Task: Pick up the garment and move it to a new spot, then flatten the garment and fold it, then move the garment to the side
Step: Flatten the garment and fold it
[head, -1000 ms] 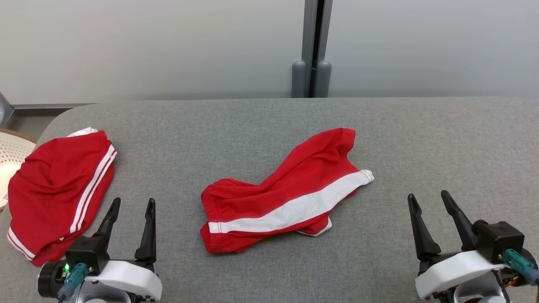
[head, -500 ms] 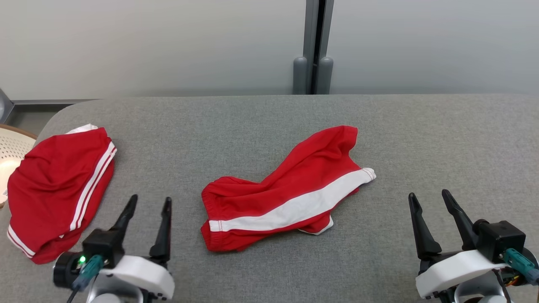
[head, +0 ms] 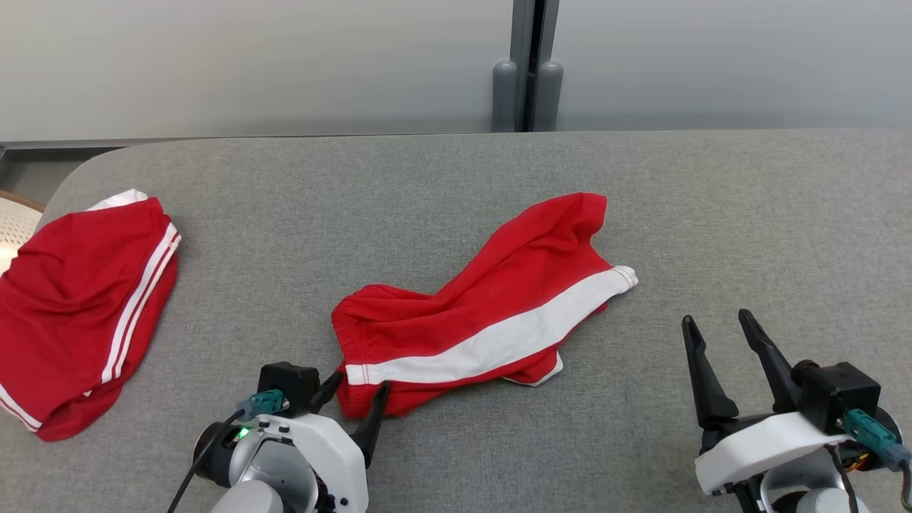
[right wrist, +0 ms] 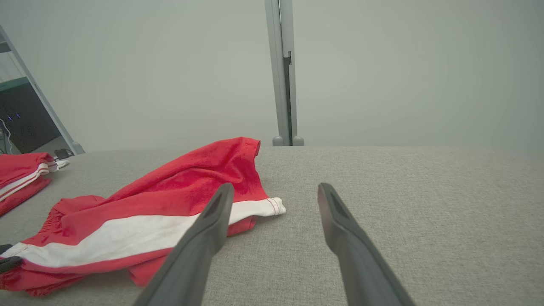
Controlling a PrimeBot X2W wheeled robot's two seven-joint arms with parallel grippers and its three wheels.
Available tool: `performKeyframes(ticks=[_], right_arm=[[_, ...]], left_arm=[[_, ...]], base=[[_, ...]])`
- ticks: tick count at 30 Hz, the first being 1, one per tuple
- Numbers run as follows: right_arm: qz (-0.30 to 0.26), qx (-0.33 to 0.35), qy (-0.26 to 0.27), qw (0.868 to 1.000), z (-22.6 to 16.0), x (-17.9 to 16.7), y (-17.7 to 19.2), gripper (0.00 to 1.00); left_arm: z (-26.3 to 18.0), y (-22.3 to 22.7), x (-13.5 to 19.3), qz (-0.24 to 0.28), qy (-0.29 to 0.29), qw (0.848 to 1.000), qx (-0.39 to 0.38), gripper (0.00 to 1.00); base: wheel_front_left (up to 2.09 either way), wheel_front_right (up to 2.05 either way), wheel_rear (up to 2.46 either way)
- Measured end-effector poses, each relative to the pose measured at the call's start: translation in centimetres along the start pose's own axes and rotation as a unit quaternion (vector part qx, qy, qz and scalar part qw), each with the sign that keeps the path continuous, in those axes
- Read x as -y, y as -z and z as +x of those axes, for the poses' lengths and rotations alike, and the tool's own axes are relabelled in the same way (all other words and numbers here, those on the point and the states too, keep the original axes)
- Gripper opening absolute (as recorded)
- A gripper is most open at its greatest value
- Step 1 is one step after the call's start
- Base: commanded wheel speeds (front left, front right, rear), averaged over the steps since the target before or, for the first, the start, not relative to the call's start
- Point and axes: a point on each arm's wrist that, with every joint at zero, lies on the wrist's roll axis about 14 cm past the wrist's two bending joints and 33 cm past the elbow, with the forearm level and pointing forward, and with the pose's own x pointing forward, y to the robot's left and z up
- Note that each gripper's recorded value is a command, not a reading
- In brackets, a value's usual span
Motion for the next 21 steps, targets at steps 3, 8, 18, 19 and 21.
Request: performKeyframes(ticks=[3, 8, 18, 19, 21], right_arm=[[0.002, -0.003, 0.003, 1.0, 0.0, 0.2, 0.3, 1.0], [0.004, -0.006, 0.004, 1.0, 0.2, 0.3, 0.6, 1.0], [0.006, -0.012, 0.004, 1.0, 0.8, 0.5, 1.0, 1.0], [-0.001, -0.02, 0.007, 1.0, 0.9, 1.0, 1.4, 1.0], [-0.006, -0.028, 0.011, 1.0, 1.2, 1.6, 1.8, 1.0]], left_arm=[[0.2, 0.7, 0.2, -0.014, 0.003, 1.0, -0.014, 1.0], [0.6, 0.3, 0.3, -0.022, 0.009, 1.0, -0.006, 0.39], [1.1, -1.1, 0.0, -0.019, 0.01, 0.999, 0.026, 0.0], [1.1, -1.6, -0.1, -0.018, 0.009, 0.999, 0.034, 0.0], [1.2, -1.8, -0.2, -0.02, 0.006, 0.999, 0.041, 0.0]], base=[[0.0, 0.0, 0.0], [0.0, 0.0, 0.0], [0.0, 0.0, 0.0], [0.0, 0.0, 0.0], [0.0, 0.0, 0.0]])
